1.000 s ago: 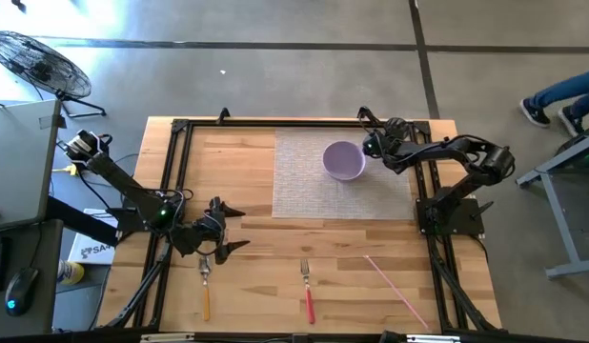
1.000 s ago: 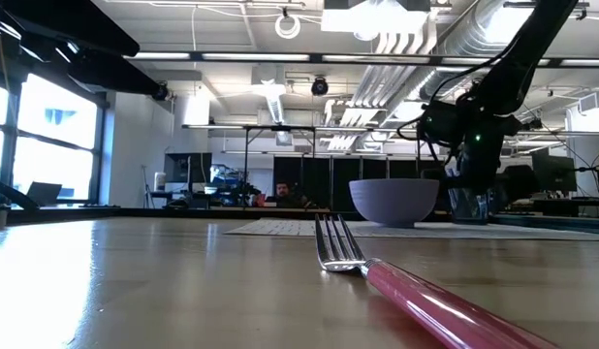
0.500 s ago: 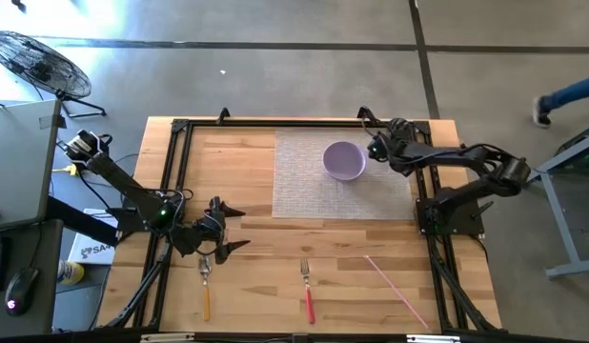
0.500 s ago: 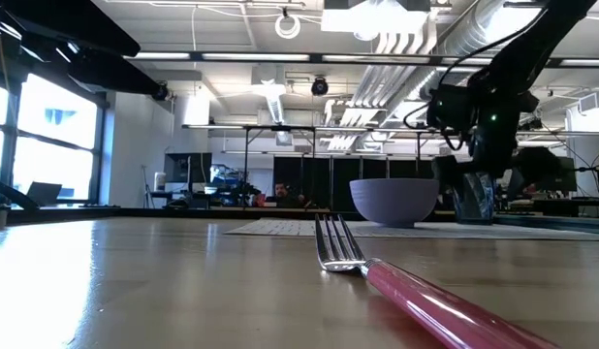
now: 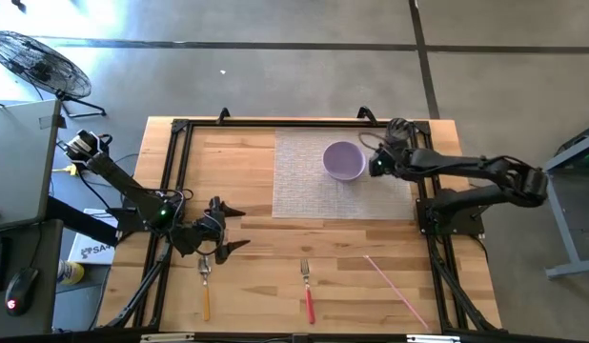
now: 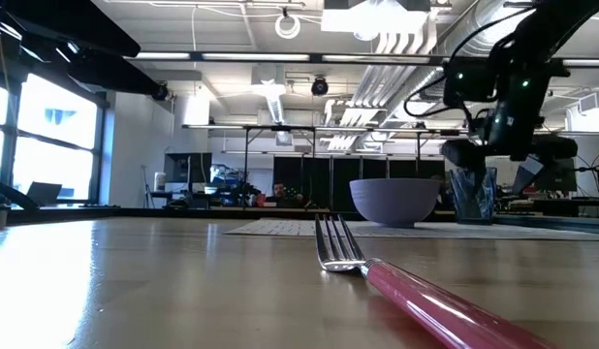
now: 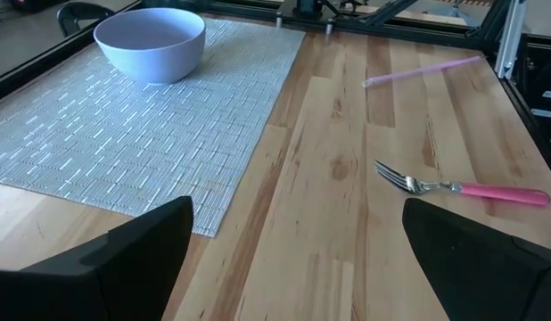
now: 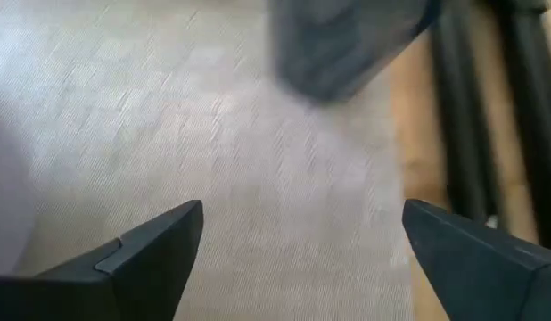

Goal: Pick & Place Utensil
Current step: Put the light pink straw into the black cup on the mat

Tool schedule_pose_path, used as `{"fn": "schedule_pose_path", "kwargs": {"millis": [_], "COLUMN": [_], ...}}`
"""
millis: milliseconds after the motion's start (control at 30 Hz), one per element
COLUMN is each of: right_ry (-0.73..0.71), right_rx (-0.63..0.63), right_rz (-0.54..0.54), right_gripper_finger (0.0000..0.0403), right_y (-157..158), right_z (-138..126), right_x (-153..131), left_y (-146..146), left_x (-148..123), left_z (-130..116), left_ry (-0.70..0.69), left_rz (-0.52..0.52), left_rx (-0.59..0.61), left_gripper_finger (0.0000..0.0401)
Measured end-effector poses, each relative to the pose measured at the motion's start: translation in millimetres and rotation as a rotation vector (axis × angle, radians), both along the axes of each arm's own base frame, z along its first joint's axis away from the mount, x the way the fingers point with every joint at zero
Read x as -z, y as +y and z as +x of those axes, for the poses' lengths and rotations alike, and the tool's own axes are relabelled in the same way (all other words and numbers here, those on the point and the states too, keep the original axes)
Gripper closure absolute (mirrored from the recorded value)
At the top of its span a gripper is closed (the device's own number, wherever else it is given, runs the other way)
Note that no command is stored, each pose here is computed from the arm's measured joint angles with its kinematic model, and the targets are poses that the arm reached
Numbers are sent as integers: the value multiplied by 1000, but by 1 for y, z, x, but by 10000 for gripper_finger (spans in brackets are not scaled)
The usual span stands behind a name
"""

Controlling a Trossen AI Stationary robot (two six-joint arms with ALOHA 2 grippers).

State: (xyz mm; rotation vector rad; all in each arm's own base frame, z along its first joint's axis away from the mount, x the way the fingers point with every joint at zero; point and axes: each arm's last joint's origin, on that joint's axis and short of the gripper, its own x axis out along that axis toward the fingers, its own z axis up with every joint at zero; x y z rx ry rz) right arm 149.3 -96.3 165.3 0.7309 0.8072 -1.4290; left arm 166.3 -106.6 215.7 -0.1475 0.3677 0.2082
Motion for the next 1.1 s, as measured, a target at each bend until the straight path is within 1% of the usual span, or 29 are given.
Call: {"fn": "schedule_pose_path", "kwargs": {"millis": [133,267,467,500,567,667,700,900,1000,1100], "right_ry": [-95,-193,-358,-385,-395,-313,-280,-34,114,196], "right_rx": [-164,-308,-484,-504,-517,-555,-573,-659,-654,-615], "right_rz": [91,106,125,135,159,194,223,454,560,652], "right_gripper_finger": [52,78,103,106,110,116,119,141,151,158], "right_y": [27,58,104,112,125,144,152,196,215,230], "right_z": [9,21,44,48,55,67,72,100,102,101], "right_x": [-7,-12,-12,-12,-12,-15,-17,-26,-20,-7], "left_y": [0,0,0,0,0,0,0,-1,-3,-4], "left_x": [0,0,0,0,0,0,0,1,1,2], "left_z": [0,0,0,0,0,0,0,0,0,0], "left_ry": [0,0,2,3,5,5,6,27,40,52], "left_rz": [22,25,32,31,33,33,31,3,-15,-31], "left_rx": [-3,-2,0,1,1,1,5,62,98,132], "left_gripper_finger": [3,3,3,3,3,3,3,3,3,3]}}
